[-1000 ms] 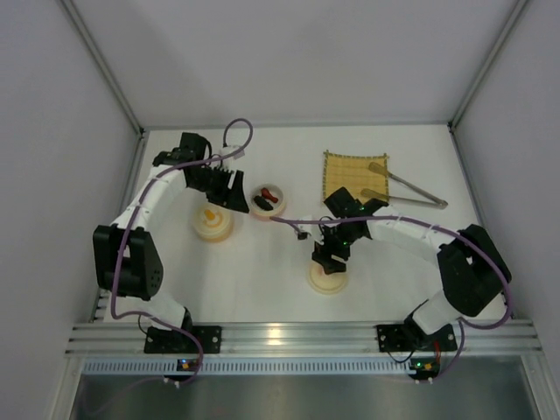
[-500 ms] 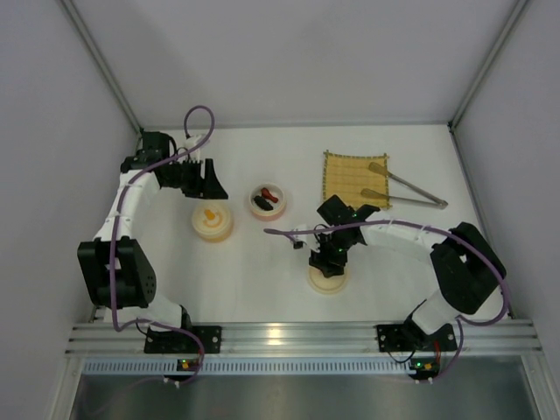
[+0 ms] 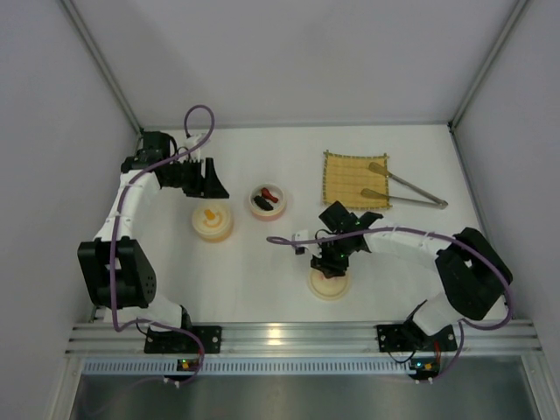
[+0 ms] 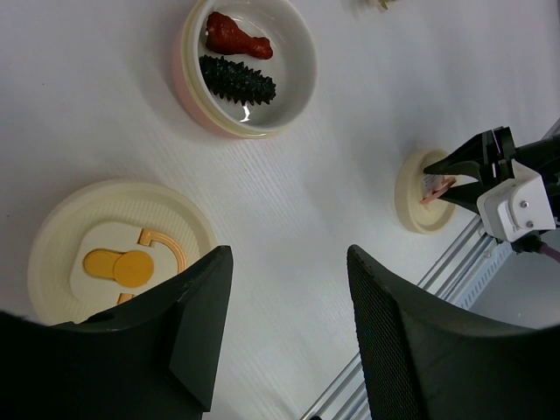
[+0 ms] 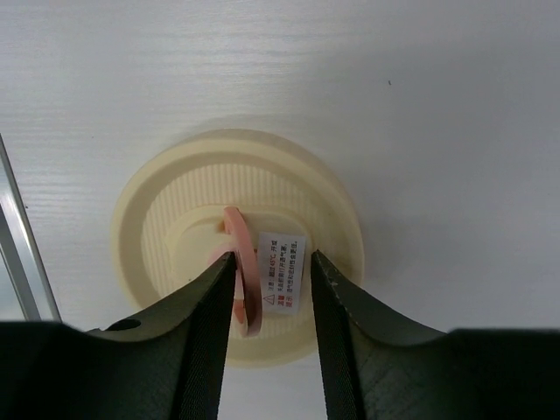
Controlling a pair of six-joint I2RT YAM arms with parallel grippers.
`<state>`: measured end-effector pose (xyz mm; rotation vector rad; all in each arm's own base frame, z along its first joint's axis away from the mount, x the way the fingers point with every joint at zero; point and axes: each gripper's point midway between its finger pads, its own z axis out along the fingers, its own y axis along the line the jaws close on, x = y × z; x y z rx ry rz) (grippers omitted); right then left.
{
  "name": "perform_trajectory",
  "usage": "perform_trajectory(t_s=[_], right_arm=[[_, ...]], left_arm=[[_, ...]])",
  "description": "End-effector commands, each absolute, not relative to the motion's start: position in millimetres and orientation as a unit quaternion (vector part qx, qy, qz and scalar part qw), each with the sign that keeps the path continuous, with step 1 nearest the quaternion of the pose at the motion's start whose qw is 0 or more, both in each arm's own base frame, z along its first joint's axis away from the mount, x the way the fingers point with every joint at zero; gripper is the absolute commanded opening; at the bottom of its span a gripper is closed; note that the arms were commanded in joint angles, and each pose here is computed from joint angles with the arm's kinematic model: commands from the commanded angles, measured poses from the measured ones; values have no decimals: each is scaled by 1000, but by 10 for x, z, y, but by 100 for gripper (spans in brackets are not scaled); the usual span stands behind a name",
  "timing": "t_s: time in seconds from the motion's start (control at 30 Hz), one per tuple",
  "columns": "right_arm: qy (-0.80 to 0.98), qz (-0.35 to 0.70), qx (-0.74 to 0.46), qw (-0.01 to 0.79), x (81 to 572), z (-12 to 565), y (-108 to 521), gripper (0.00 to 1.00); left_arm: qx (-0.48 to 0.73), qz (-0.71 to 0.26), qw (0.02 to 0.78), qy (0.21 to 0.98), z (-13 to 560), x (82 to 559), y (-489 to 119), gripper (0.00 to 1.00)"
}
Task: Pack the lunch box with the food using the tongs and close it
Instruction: Pick up the box lid from the center of the board.
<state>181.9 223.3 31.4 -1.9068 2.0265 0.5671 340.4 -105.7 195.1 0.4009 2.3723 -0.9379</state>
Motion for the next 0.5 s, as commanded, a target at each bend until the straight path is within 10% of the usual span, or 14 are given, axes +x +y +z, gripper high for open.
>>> perform_trajectory(t_s=[0.0, 0.23, 0.47], right_arm=[[690, 193, -679, 164, 1716, 315, 2265, 38], [686, 164, -679, 203, 1709, 397, 2236, 31], [703, 150, -660, 220, 1782, 438, 2261, 0]], left_arm=[[165, -353, 323, 862, 2216, 3462, -1063, 60], [156, -350, 326, 865, 2214, 3475, -1006, 60], [152, -345, 325, 867, 2200, 3465, -970, 60]])
